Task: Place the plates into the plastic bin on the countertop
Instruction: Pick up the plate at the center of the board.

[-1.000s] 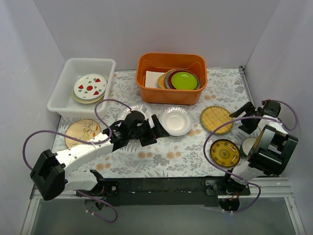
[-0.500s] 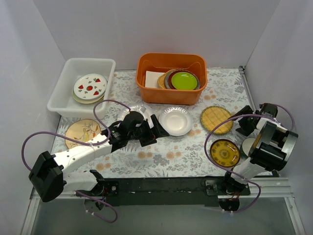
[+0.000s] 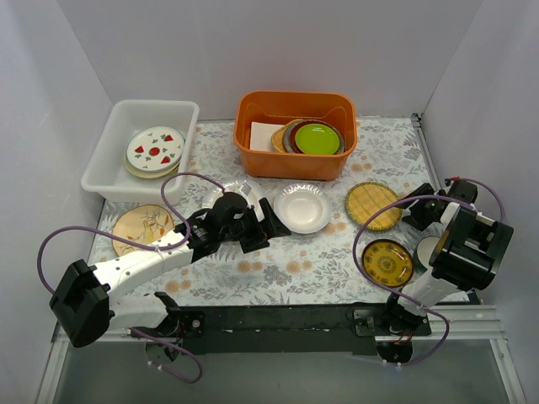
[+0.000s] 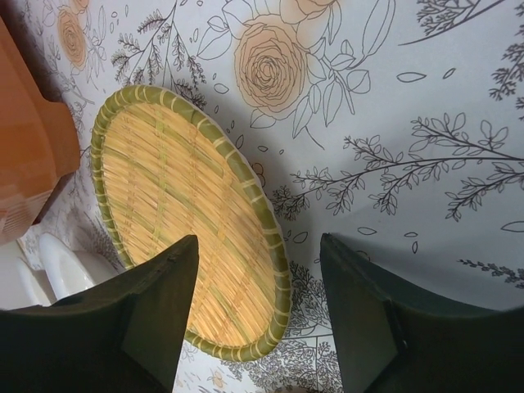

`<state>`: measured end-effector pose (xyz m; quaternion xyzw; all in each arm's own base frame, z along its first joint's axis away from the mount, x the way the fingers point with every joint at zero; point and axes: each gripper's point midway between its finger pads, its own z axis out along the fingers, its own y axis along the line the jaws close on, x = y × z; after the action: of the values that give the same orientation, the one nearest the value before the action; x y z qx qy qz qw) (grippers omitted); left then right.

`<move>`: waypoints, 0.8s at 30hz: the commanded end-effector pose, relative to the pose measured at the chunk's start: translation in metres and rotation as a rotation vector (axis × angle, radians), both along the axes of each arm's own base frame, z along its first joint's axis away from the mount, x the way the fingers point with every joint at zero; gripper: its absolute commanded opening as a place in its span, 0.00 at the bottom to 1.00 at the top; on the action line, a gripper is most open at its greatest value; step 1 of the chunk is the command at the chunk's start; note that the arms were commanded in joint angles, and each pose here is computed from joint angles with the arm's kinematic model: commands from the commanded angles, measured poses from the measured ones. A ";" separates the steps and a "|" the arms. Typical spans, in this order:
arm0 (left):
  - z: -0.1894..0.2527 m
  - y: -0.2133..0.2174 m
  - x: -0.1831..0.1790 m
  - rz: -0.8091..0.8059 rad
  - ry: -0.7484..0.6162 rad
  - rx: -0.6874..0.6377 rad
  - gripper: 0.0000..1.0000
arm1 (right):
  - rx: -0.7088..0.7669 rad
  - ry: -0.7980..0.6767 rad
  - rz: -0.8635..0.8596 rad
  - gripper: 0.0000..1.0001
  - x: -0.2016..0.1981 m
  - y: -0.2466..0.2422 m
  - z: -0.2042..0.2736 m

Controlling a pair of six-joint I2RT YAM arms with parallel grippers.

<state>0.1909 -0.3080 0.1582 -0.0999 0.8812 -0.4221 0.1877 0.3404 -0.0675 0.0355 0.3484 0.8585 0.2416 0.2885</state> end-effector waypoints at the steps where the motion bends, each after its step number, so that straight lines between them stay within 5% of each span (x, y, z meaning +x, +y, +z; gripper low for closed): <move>1: 0.008 -0.001 0.002 0.003 -0.023 -0.013 0.87 | 0.039 0.043 0.015 0.68 -0.012 0.009 -0.021; 9: 0.006 -0.001 0.002 0.007 -0.014 -0.010 0.87 | 0.064 0.053 0.019 0.46 -0.015 0.013 -0.029; 18: 0.003 0.000 0.001 0.011 -0.007 -0.003 0.87 | 0.034 0.051 0.008 0.06 -0.016 0.009 -0.025; 24: -0.003 0.003 -0.001 0.014 0.006 0.003 0.87 | 0.017 0.019 0.010 0.01 -0.014 0.008 -0.013</move>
<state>0.1910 -0.3081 0.1569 -0.1019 0.8820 -0.4210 0.1858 0.3409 -0.0501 0.0351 0.3358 0.8455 0.2977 0.2896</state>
